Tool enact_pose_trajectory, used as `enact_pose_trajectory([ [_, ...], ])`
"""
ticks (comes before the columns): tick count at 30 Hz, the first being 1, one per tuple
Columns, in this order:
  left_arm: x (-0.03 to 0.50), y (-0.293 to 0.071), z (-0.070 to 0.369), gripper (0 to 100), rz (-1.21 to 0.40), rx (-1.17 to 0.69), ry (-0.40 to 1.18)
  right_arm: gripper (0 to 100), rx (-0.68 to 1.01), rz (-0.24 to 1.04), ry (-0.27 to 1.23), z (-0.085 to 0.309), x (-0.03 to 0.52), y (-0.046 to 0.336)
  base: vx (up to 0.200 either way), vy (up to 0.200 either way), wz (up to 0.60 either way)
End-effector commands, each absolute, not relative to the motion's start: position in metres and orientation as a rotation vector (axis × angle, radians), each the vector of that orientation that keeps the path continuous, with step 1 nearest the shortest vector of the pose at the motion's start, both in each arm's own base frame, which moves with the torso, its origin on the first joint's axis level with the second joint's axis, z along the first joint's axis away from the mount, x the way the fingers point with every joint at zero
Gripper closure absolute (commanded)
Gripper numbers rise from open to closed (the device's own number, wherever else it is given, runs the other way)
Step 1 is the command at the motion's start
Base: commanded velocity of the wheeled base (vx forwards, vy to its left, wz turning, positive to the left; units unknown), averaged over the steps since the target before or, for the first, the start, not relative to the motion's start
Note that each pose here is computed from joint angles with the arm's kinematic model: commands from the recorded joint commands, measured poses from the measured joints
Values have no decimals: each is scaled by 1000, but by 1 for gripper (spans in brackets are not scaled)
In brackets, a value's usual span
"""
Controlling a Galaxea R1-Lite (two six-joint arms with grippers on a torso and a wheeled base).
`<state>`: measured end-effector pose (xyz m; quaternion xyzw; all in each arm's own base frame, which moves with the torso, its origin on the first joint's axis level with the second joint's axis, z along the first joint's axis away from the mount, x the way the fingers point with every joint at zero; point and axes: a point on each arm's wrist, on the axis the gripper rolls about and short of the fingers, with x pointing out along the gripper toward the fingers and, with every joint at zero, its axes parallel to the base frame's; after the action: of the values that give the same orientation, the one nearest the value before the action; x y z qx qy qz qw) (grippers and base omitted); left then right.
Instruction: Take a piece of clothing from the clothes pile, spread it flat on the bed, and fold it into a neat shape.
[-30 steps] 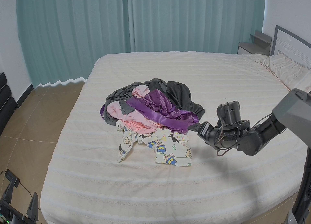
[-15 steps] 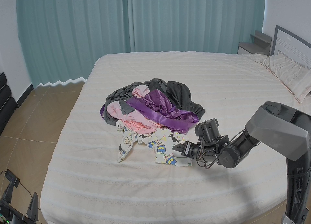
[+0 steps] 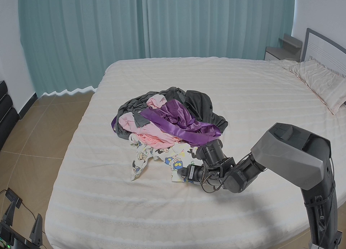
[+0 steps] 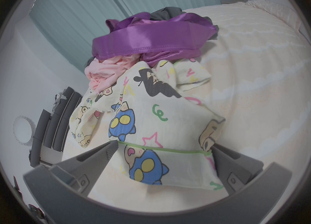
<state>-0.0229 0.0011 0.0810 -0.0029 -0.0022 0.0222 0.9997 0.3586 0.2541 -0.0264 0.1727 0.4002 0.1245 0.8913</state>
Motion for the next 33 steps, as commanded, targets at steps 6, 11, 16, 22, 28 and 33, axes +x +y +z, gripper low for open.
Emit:
enact_pose_trajectory([
  [6,-23,1,76,0,44,-6,-3,100,339,255,832,-35,361,259,0,0,0],
  [11,-23,1,76,0,44,-6,-3,100,348,255,821,-19,354,253,0,0,0],
  [16,-23,1,76,0,44,-6,-3,100,350,251,828,-6,342,244,0,0,0],
  [22,-23,1,76,0,44,-6,-3,100,343,245,848,9,321,229,0,0,0],
  [28,-23,1,76,0,44,-6,-3,100,318,248,874,18,301,216,0,0,0],
  [33,-23,1,76,0,44,-6,-3,100,321,233,884,14,303,213,0,0,0],
])
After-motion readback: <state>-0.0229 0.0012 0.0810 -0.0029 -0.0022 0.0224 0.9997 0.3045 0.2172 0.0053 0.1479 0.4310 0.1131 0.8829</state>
